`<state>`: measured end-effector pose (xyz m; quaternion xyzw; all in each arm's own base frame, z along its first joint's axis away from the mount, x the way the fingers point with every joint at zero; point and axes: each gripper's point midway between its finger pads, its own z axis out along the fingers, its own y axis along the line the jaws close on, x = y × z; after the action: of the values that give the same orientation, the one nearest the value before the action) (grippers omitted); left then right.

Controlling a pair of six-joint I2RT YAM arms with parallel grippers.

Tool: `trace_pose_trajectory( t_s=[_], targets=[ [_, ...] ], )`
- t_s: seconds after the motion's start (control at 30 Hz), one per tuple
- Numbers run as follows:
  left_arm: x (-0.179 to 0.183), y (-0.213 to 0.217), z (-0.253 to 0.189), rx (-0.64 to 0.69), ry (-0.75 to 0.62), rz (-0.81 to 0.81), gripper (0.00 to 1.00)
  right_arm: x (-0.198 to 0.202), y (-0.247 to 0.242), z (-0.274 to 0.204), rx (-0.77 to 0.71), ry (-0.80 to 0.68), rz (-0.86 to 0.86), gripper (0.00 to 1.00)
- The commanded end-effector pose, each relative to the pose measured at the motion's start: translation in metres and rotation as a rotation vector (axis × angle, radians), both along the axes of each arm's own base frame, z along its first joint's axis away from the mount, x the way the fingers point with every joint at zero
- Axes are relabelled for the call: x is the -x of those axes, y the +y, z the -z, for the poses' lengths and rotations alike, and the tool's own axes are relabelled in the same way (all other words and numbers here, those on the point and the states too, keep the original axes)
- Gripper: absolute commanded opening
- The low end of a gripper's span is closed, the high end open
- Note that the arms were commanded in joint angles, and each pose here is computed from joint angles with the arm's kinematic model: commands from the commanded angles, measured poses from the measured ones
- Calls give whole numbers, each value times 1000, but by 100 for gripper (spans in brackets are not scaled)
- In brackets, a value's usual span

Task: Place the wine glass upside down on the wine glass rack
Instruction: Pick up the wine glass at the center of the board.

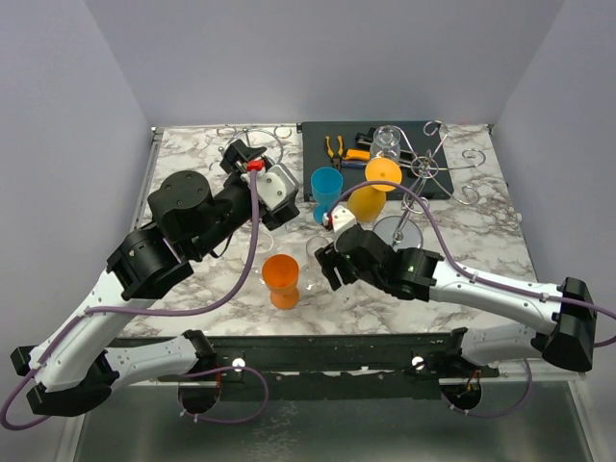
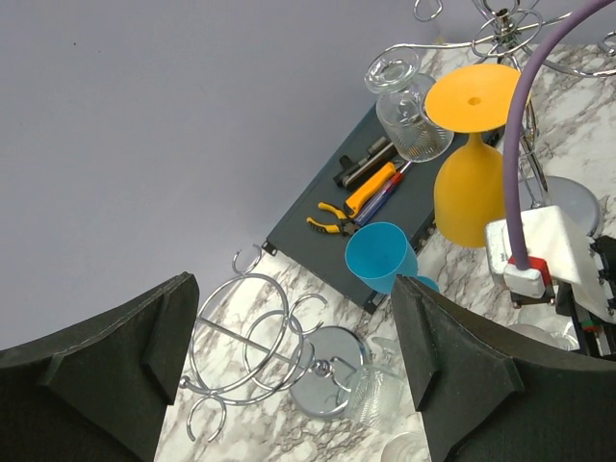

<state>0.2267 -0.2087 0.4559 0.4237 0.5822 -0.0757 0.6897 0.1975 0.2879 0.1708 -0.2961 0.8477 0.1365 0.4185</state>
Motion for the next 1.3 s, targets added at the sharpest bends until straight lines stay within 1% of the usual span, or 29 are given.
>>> trace_pose_trajectory(
  t_s=[0.0,0.27,0.47,0.63,0.8,0.9,1.0,1.17,1.27],
  targets=[
    [3,-1,-4,17,11,17,88,-2,11,12,-9,15,-57,71],
    [3,-3,-4,16,14,25,88,-7,6,30,-7,41,-42,67],
    [3,-4,-4,17,15,29,88,-9,0,39,-21,49,-32,66],
    [3,-5,-6,21,15,31,88,-9,4,53,-6,71,-39,65],
    [3,-5,-8,22,11,30,88,-12,6,63,21,87,-39,60],
    [3,-5,-10,26,11,32,88,-11,1,67,44,98,-28,53],
    [4,-6,-9,28,16,37,88,-7,-5,69,54,113,-16,41],
    [5,-8,-6,24,22,48,88,-2,-14,59,35,112,1,32],
    [5,-9,-5,26,27,52,88,-1,-17,52,24,108,7,22]
  ],
)
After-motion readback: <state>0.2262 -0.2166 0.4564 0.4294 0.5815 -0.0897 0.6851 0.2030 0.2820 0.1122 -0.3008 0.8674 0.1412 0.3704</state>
